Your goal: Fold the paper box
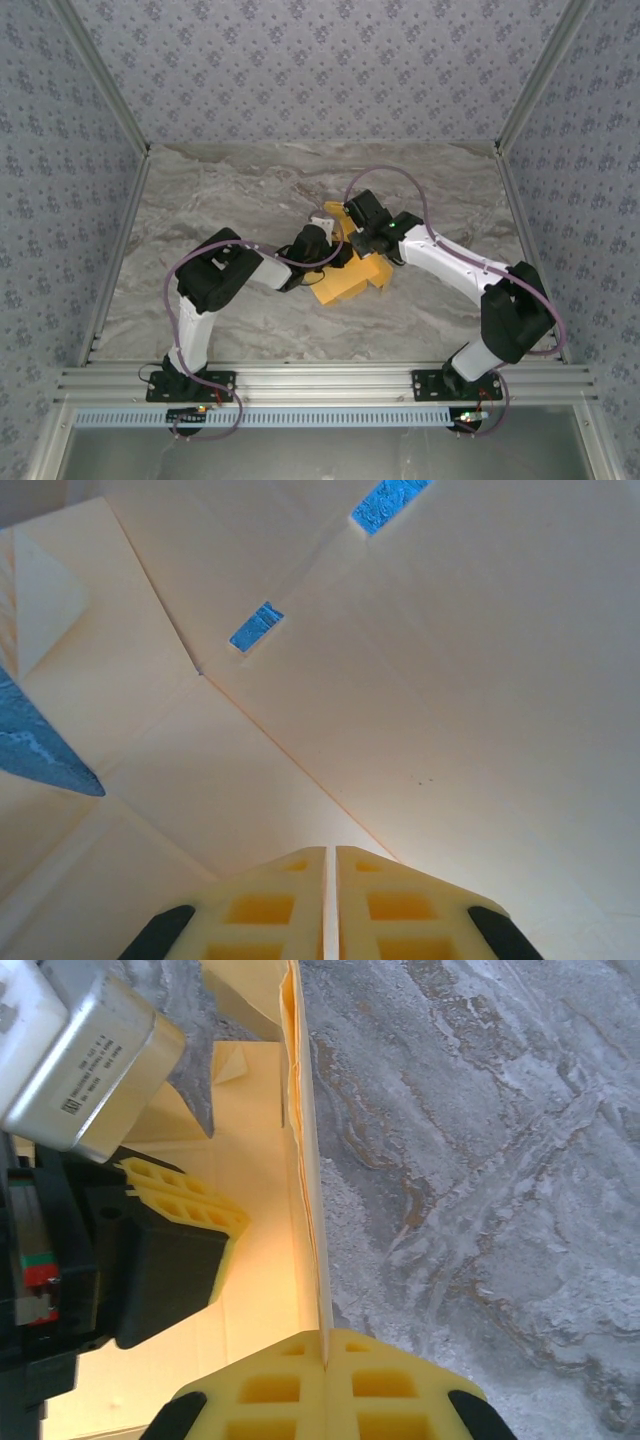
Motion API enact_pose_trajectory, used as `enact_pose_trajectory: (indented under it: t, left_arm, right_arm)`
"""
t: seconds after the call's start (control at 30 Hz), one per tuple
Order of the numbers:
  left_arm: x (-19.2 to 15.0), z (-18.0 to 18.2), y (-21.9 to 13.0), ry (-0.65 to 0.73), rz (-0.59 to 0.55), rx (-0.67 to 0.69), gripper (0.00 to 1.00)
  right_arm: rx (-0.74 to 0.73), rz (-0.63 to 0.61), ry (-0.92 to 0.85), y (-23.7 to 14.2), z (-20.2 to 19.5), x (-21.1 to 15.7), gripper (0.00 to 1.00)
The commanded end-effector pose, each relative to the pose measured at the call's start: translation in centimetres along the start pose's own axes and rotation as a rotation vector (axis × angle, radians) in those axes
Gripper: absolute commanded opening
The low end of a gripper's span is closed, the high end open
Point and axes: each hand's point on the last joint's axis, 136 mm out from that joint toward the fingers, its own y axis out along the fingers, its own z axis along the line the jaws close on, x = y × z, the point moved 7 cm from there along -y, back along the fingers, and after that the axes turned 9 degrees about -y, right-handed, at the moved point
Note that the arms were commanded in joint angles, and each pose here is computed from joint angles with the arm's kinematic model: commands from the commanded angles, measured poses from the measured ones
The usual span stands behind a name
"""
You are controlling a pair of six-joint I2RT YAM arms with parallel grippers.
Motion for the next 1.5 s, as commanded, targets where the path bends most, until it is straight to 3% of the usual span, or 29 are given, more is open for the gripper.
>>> enact_pose_trajectory:
  t: [0.0, 0.2, 0.6, 0.97, 1.47]
  left_arm:
    - [-1.1, 0.4, -0.8, -0.024, 0.041, 0.034, 0.12]
    - [0.2, -0.4, -2.2, -0.054, 0.027, 0.018, 0.17]
    - [2.9, 0.2, -6.2, -0.084, -0.029, 0.019, 0.29]
    - [5.2, 1.5, -10.5, -0.078, -0.065, 0.064, 0.35]
    - [7.6, 1.3, -14.9, -0.047, -0.114, 0.149, 0.38]
  right_arm:
    - [-0.063, 0.018, -0.067, 0.4, -0.3, 0.2, 0.00]
    - [-0.233, 0.063, -0.210, 1.2, -0.8, 0.2, 0.00]
    - [-0.521, 0.018, -0.445, 1.0, 0.5, 1.5, 0.00]
    - [-0.596, -0.051, -0.633, 2.4, 1.3, 1.2, 0.00]
    - [-0.590, -0.112, -0.695, 3.5, 1.8, 1.1, 0.00]
